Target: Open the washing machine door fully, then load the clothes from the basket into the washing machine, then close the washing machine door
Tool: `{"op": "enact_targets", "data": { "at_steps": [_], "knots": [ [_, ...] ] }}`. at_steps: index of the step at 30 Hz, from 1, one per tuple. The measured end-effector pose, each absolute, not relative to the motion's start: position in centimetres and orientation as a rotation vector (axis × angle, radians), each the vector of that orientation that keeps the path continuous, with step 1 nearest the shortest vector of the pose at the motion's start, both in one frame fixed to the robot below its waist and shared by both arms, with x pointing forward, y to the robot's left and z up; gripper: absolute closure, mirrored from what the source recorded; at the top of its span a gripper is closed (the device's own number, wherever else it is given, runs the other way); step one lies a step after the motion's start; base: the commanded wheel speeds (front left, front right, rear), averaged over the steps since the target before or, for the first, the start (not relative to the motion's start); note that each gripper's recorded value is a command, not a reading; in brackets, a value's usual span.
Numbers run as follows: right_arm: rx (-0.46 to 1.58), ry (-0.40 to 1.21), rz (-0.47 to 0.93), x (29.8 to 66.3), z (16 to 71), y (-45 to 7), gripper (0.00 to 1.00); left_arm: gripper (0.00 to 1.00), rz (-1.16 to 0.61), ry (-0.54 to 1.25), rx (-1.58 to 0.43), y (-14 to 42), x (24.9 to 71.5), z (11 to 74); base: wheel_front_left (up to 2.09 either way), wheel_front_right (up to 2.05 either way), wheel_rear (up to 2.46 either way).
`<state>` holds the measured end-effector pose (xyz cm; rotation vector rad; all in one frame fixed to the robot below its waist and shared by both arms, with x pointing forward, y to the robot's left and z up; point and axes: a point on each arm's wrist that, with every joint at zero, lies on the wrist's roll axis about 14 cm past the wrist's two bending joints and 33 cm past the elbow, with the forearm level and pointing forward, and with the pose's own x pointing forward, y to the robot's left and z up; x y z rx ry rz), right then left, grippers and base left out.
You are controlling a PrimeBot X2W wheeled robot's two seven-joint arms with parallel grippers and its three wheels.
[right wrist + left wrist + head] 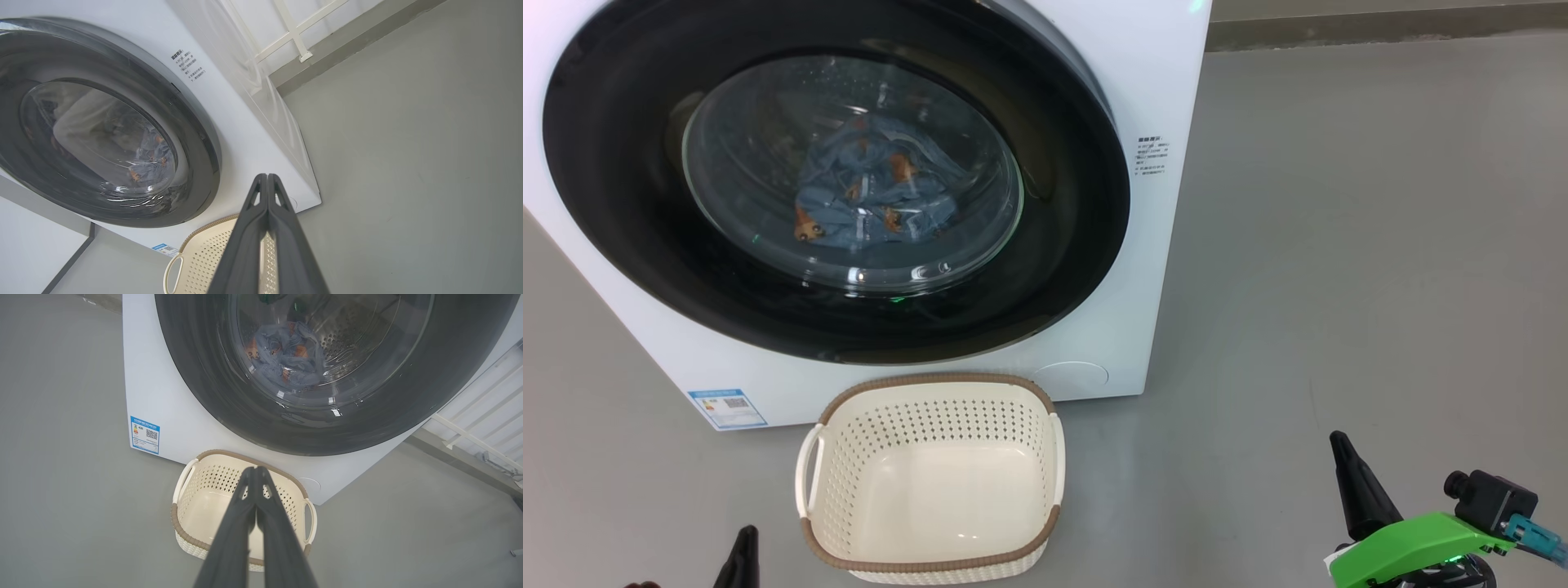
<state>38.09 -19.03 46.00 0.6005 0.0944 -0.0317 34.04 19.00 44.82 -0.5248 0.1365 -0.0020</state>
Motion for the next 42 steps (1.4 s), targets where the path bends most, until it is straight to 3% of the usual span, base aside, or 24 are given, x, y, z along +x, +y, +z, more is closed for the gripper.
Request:
{"op": "enact_targets", "data": {
  "at_steps": [42],
  "knots": [
    [0.989, 0.083, -0.094, 38.3, 46.9, -20.1, 1.00, 1.00, 0.068, 0.136, -0.935, 19.4, 35.5, 45.6, 0.00, 0.00, 0.00]
  ]
}}
